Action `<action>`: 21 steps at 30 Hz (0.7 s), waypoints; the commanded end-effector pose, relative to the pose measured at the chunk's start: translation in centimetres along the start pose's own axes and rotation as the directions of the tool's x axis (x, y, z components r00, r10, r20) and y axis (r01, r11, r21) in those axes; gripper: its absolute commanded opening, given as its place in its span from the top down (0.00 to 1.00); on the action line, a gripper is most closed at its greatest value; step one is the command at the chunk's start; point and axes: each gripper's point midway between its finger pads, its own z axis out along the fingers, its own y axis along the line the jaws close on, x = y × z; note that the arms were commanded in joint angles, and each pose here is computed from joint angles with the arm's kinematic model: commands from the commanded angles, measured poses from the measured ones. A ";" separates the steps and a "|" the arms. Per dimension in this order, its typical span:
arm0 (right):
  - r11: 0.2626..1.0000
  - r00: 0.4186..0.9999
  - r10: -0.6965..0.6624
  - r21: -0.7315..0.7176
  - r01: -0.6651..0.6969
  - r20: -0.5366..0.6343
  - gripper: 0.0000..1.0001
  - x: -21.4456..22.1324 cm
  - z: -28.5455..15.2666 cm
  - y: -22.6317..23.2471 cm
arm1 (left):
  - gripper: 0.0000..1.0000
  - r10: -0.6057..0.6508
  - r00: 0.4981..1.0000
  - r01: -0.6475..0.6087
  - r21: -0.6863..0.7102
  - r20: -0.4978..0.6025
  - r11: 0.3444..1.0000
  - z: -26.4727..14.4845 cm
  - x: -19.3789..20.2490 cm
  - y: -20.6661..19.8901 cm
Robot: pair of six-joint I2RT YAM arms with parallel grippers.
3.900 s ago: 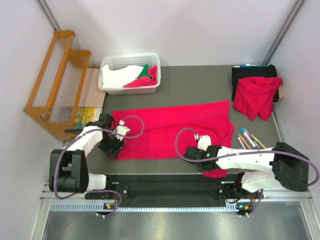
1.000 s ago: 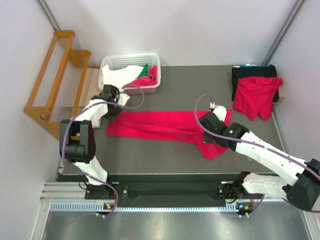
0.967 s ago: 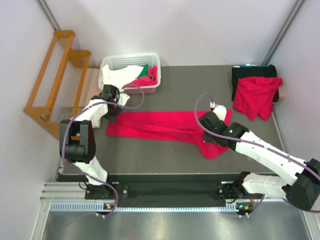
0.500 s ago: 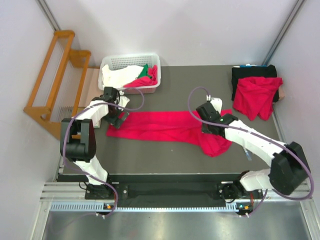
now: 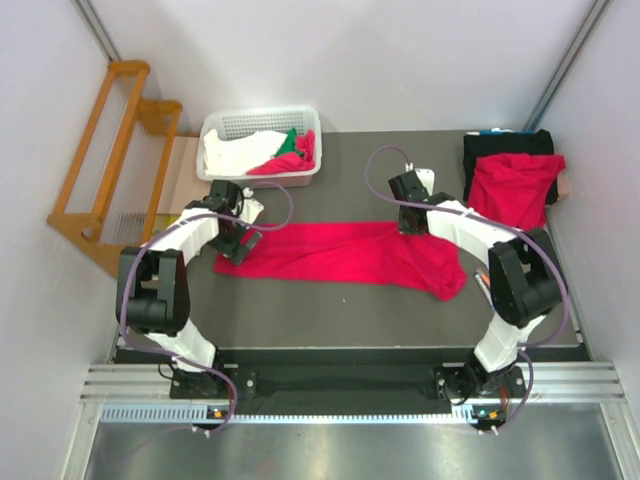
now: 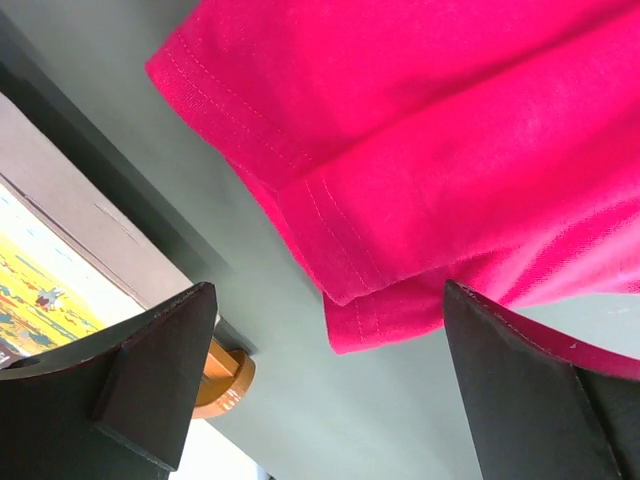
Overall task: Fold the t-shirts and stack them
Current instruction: Fold the tshirt
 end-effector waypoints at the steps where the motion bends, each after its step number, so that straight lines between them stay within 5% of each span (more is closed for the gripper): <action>1: 0.999 0.998 0.036 0.024 -0.037 0.056 0.98 -3.2 1.1 -1.1 | 0.01 0.007 1.000 -0.007 -0.003 0.020 1.000 -1.1 0.1 -0.5; 4: 0.997 0.997 0.040 0.060 -0.044 0.065 0.65 -4.0 1.3 -2.1 | 0.01 0.018 1.000 -0.018 -0.002 0.011 1.000 -0.9 0.4 -0.7; 5: 0.996 0.998 0.042 0.072 -0.046 0.055 0.43 -4.0 1.4 -2.7 | 0.01 0.020 1.000 -0.020 -0.001 0.010 1.000 -0.9 0.5 -0.8; 8: 0.994 0.998 0.046 0.094 -0.050 0.048 0.03 -4.8 1.3 -3.4 | 0.01 0.030 0.999 -0.030 0.007 0.010 1.000 -1.0 0.4 -1.2; 21: 0.984 0.996 0.074 0.155 -0.082 0.059 0.00 -2.1 -1.8 -7.1 | 0.01 0.066 0.998 -0.066 0.014 0.016 0.998 -1.0 0.0 -2.9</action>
